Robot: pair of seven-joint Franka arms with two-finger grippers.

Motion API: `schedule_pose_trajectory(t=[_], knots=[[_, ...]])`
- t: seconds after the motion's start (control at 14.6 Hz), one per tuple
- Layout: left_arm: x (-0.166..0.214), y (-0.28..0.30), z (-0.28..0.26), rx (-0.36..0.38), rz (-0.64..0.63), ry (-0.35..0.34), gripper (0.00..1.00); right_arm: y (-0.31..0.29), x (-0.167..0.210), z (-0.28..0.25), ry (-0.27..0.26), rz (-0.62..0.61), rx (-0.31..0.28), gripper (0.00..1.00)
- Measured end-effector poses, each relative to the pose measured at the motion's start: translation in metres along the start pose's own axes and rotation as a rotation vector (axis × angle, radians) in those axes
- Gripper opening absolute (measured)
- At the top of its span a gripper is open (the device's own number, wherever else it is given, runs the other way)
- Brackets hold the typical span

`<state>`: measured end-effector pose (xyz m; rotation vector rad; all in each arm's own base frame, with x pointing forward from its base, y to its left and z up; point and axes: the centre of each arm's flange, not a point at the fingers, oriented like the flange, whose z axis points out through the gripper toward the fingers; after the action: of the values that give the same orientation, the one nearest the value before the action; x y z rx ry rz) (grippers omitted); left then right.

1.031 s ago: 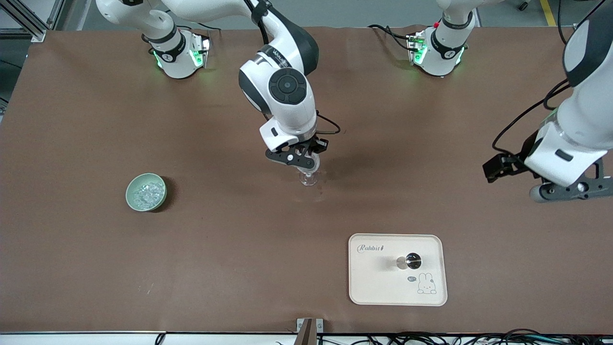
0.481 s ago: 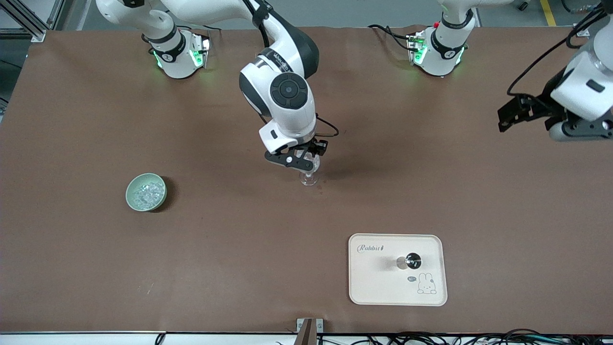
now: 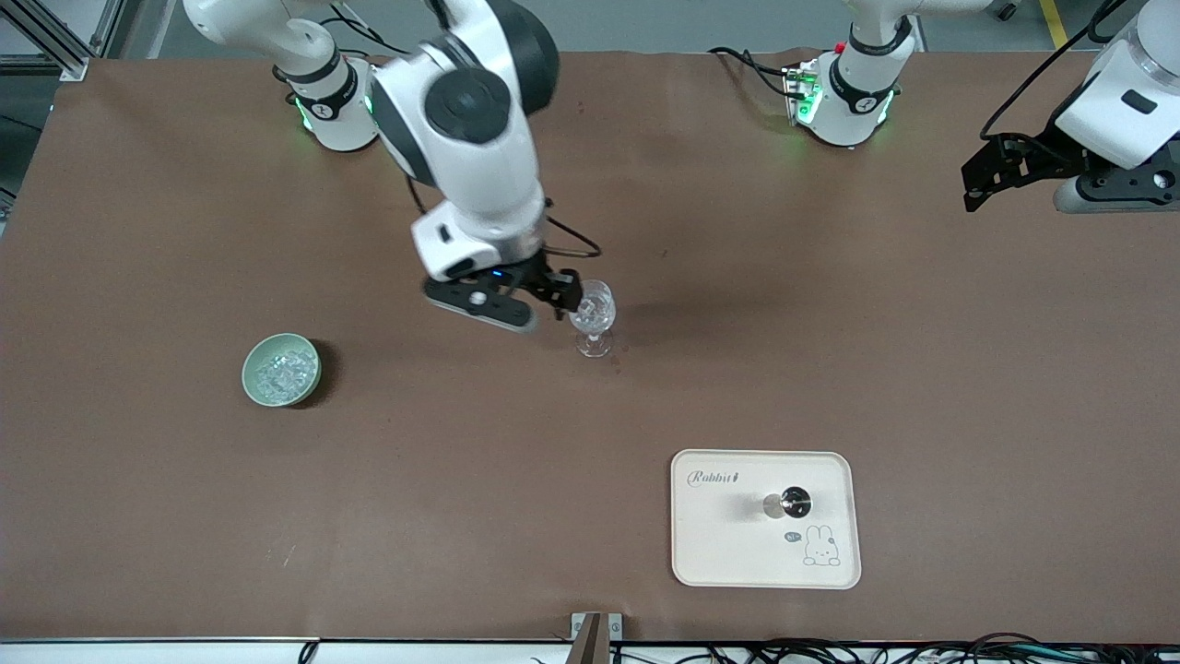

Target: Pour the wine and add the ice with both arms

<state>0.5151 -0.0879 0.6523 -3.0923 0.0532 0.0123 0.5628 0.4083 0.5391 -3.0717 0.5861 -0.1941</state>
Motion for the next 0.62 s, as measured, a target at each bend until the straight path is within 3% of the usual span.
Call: schedule_pose_trajectory(t=[0.14, 0.34, 0.62], knots=[[0.000, 0.001, 0.002, -0.007, 0.000, -0.001, 1.00, 0.046, 0.040, -0.042, 0.049, 0.035, 0.005, 1.00], [0.001, 0.001, 0.001, -0.009, 0.000, 0.003, 1.00, 0.133, 0.107, -0.082, 0.070, 0.037, -0.002, 1.00], [0.001, 0.000, 0.001, -0.010, -0.002, 0.005, 1.00, 0.247, 0.158, -0.107, 0.004, -0.030, -0.072, 1.00]])
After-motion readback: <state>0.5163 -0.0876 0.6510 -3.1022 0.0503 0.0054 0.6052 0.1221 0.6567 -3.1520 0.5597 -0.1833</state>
